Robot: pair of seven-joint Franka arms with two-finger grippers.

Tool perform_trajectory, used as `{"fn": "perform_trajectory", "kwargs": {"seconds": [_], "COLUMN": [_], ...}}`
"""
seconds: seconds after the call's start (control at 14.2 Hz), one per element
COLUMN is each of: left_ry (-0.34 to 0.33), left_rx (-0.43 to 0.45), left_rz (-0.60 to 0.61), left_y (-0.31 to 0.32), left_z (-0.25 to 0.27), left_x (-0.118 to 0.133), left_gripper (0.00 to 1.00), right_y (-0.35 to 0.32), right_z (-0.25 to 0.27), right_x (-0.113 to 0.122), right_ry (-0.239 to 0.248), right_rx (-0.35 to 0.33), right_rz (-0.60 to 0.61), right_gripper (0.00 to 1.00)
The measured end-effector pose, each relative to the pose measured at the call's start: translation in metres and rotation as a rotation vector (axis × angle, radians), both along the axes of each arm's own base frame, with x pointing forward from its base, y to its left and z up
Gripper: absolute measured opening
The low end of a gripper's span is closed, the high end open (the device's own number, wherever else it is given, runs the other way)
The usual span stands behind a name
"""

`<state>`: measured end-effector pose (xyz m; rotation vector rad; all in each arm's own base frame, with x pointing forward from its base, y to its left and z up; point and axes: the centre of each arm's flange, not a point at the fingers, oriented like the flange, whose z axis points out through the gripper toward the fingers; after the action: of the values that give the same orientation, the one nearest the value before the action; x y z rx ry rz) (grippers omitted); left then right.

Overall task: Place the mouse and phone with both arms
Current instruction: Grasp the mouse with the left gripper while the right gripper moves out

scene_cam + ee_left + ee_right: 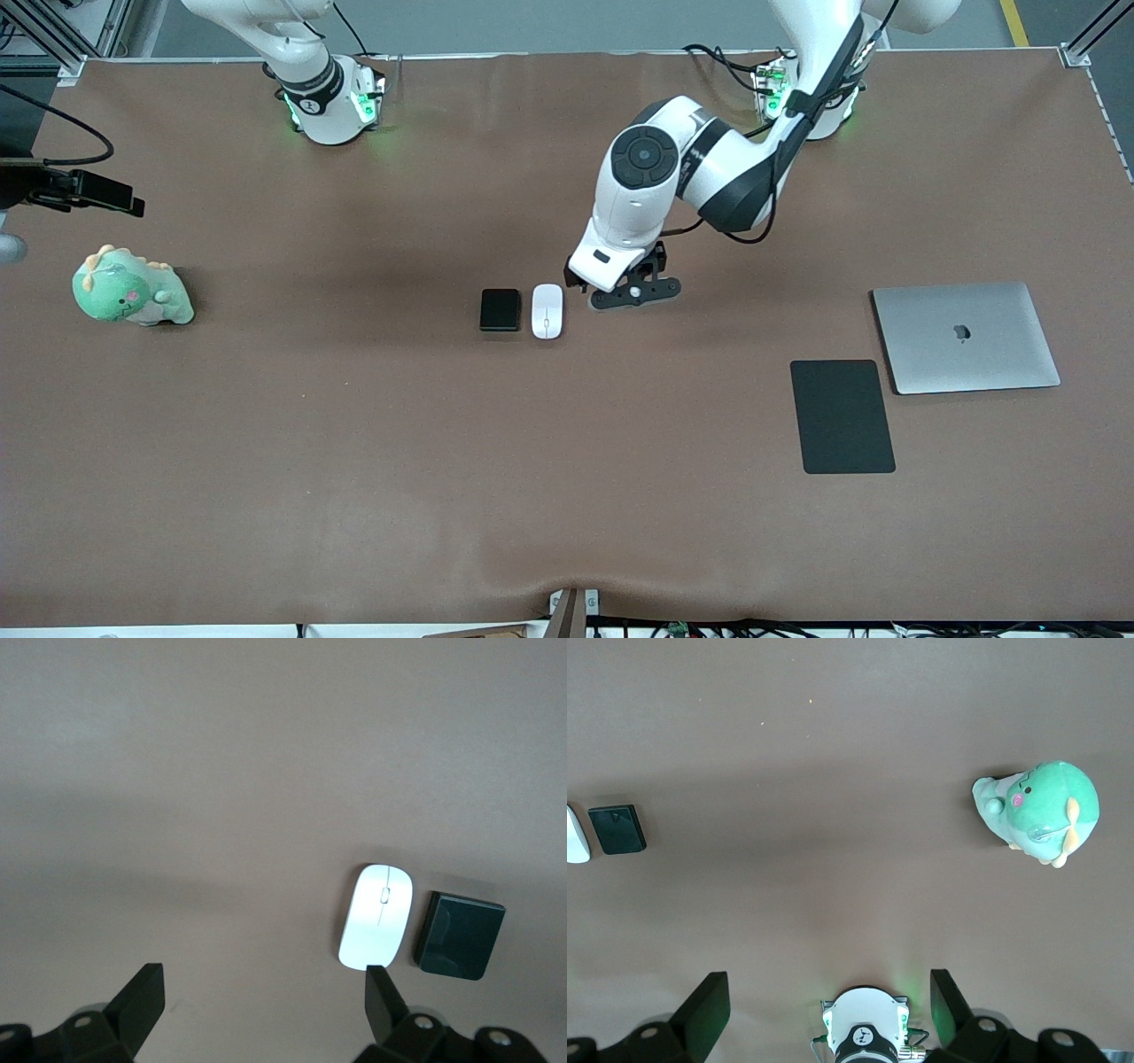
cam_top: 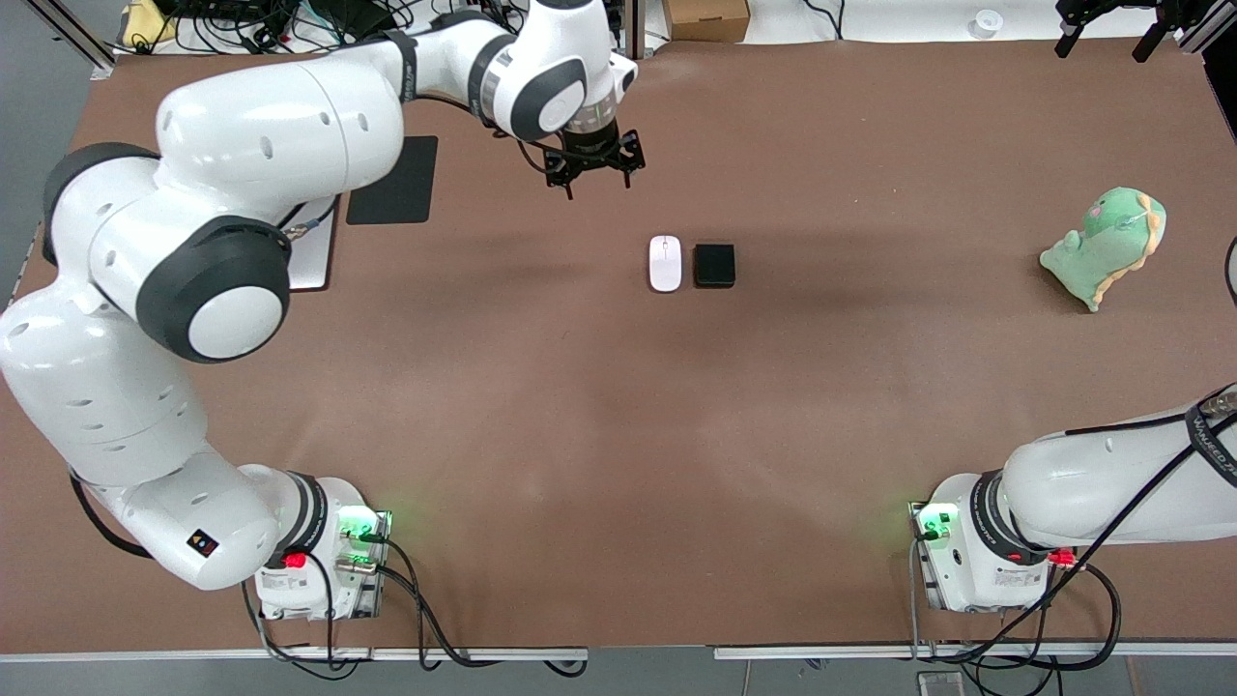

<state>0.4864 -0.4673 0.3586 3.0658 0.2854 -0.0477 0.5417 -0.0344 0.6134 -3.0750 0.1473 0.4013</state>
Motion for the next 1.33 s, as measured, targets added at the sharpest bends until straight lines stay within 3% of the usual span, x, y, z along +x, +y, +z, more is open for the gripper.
{"fn": "perform_trajectory", "kwargs": {"seconds": [0.35, 0.84, 1.33], "left_ry": [0.02, -0.001, -0.031], "left_rx": [0.007, -0.019, 0.031], "left_rz": [-0.025, -0.088, -0.171], "left_y": [-0.034, -0.087, -0.11], "left_z": [-0.036, -0.087, -0.156], "left_x": [-0.007, -0.022, -0.038], "left_gripper": [1.0, 1.0, 1.0], "right_y": [0.011, 0.018, 0.028], "right_z": [-0.012, -0.037, -0.072], "right_x": [0.011, 0.02, 0.023], "right_ry": [-0.01, 0.003, 0.018], "right_rx": [-0.002, -0.005, -0.011], "right_rz": [0.019, 0.018, 0.012], "right_gripper": [1.0, 1.0, 1.0]}}
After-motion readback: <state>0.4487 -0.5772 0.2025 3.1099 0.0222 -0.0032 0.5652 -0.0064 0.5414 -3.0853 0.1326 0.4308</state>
